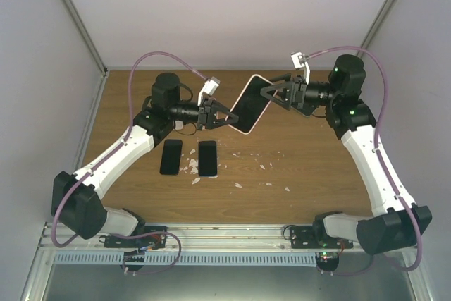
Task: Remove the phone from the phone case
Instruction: Adjust the phone.
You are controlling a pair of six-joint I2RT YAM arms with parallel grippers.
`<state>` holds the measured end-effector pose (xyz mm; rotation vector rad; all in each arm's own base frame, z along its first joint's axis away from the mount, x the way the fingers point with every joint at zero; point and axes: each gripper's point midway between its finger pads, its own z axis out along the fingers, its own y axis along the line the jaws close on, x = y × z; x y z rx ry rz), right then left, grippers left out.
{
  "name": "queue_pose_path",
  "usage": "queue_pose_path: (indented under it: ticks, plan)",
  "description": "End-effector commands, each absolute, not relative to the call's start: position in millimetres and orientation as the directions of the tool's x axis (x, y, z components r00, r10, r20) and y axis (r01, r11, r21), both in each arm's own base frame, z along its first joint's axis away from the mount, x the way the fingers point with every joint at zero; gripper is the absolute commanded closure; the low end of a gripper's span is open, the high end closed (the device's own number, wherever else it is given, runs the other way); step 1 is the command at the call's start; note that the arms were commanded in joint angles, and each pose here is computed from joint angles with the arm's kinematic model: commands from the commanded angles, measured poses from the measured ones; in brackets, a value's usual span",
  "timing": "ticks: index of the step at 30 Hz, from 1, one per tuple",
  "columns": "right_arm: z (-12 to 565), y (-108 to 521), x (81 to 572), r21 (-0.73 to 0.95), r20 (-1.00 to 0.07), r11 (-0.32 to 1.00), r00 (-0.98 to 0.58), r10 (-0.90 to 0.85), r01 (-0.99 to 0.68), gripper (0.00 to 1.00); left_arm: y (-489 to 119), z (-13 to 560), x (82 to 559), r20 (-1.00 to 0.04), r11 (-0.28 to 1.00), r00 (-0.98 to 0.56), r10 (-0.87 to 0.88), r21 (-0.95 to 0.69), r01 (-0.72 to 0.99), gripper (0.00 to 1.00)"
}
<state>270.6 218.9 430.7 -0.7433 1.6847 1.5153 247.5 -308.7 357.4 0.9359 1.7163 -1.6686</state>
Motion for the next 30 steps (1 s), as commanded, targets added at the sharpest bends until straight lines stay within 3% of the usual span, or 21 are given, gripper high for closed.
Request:
queue_pose_path:
  ticks: [1,4,18,28,30]
  plan:
    - [427.1,216.3,282.5,0.621,-0.783,0.202,-0.614,0.1,-0.758,0.28,-299.6,401.0,243.3,-0.868,-0.067,-0.497,0.0,-0.496,0.866,1.0]
    - [427.7,216.2,284.2,0.633,-0.773,0.214,-0.625,0.111,-0.744,0.4,-299.2,404.1,245.6,-0.862,-0.065,-0.507,-0.016,-0.505,0.861,1.0]
    - [433.3,222.4,294.0,0.668,-0.744,0.195,-0.653,0.141,-0.718,0.56,-299.7,400.7,248.0,-0.846,-0.066,-0.532,-0.032,-0.53,0.846,1.0]
    - [434.5,222.7,292.7,0.674,-0.739,0.185,-0.658,0.144,-0.715,0.91,-299.7,400.7,249.1,-0.864,-0.044,-0.502,-0.026,-0.501,0.864,1.0]
    - [437.1,222.3,290.7,0.666,-0.745,0.181,-0.651,0.145,-0.723,0.97,-299.5,396.5,252.2,-0.867,-0.017,-0.498,-0.016,-0.498,0.867,0.92]
